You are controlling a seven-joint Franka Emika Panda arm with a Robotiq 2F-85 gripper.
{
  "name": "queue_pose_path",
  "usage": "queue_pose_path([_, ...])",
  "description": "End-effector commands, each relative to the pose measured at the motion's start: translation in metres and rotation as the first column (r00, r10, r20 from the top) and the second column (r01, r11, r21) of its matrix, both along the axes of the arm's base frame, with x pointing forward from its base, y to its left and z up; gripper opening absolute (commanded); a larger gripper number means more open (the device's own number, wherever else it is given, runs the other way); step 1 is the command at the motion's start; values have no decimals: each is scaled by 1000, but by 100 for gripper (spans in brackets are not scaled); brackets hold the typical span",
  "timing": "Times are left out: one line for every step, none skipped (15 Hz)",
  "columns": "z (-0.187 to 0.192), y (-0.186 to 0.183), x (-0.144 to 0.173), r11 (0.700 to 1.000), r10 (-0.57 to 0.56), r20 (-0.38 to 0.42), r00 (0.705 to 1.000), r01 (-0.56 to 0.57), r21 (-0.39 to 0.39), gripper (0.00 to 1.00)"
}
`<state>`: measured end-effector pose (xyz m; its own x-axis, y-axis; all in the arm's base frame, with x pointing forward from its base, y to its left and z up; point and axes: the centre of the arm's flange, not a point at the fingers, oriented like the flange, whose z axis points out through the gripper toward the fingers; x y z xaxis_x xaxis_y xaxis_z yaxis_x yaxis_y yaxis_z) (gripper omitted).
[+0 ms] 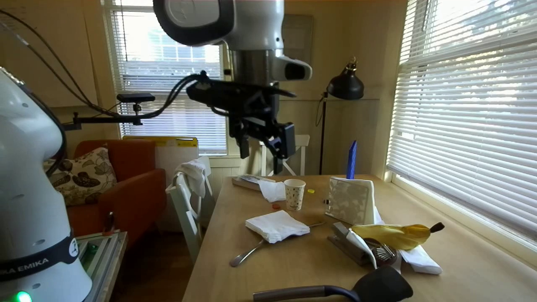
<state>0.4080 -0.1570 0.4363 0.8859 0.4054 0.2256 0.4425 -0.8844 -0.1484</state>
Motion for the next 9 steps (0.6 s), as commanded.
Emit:
queue_pose_path([-31,-22,79,982,133,-23,991,-129,140,100])
queue_pose_path([-41,-19,90,972,166,-36,985,-158,171,100])
queue_pose_path([-47,-13,104,963,199,-60,978,-183,199,100])
queue_pose_path([-59,-5,113,953,232,-95,968,-207,223,100])
queue_pose_path([-61,1,116,947,259,-145,955,-221,235,100])
queue_pose_path([-67,6,119,941,288,-196,937,-240,239,100])
queue_pose_path([-62,4,119,931,343,-225,912,-298,213,100])
queue_pose_path([-71,21,92,944,279,-170,945,-238,229,100])
queue_pose_path([-76,21,99,939,300,-197,933,-253,232,100])
